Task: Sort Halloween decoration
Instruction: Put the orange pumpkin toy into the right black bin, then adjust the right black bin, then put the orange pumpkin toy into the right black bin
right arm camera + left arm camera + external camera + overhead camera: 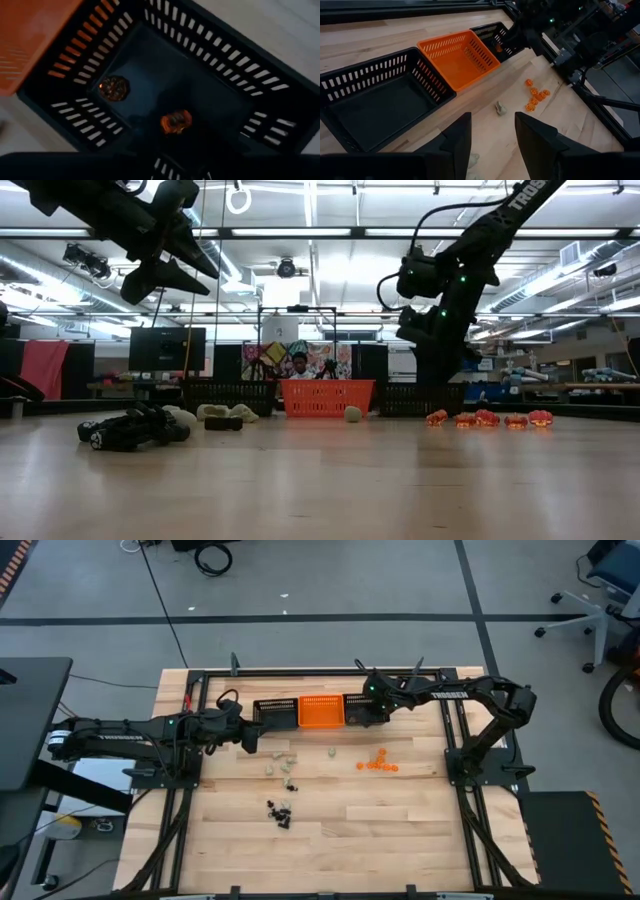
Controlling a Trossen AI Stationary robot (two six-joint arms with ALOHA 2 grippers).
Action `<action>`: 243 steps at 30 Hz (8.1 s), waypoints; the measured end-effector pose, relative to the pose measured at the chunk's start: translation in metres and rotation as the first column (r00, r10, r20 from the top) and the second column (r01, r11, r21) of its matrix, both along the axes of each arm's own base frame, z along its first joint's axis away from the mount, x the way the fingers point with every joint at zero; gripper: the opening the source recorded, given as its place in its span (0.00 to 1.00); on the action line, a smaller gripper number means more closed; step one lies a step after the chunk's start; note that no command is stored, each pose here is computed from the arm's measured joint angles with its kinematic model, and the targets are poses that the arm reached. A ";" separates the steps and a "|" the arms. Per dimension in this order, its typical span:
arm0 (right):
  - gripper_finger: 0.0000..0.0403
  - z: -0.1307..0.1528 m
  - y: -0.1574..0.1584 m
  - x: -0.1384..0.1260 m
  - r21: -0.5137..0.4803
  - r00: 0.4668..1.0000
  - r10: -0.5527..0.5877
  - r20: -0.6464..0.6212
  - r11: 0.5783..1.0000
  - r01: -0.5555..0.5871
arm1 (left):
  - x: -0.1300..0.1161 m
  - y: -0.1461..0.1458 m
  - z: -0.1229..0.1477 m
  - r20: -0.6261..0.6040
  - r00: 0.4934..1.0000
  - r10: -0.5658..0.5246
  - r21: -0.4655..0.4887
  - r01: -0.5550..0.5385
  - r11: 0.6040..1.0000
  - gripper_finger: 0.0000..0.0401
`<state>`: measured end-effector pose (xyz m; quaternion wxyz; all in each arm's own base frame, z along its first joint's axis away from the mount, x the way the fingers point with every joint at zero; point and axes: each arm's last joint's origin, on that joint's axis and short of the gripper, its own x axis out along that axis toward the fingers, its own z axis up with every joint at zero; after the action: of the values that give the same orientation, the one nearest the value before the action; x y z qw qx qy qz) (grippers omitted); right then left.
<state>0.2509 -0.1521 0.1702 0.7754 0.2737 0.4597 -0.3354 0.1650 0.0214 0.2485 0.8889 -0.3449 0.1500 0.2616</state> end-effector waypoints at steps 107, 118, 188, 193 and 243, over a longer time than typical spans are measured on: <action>0.41 -0.025 0.119 -0.038 -0.086 0.880 0.469 -0.078 0.876 -0.475 | 0.000 0.000 0.000 -0.008 1.000 -0.006 0.020 0.007 1.000 0.39; 0.41 -0.034 0.119 -0.044 -0.076 0.894 0.442 -0.077 0.891 -0.448 | 0.000 0.000 0.000 -0.005 1.000 -0.003 0.013 0.003 1.000 0.39; 0.27 0.015 0.070 -0.015 -0.380 0.975 0.206 0.085 0.911 -0.160 | 0.000 0.001 0.000 -0.003 0.999 0.032 0.023 -0.032 0.999 0.39; 0.31 0.014 0.058 -0.021 -0.354 0.988 0.119 0.099 0.932 -0.076 | 0.000 0.001 0.000 -0.003 0.999 0.032 0.022 -0.032 0.999 0.39; 0.48 0.008 0.138 -0.048 0.079 0.675 0.736 -0.058 0.677 -0.732 | 0.000 0.001 0.000 -0.005 0.999 0.037 0.027 -0.037 0.999 0.39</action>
<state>0.2031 -0.0138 0.1780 0.8176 0.0708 0.5714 0.0039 0.1645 0.0226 0.2486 0.8880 -0.3351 0.1425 0.2809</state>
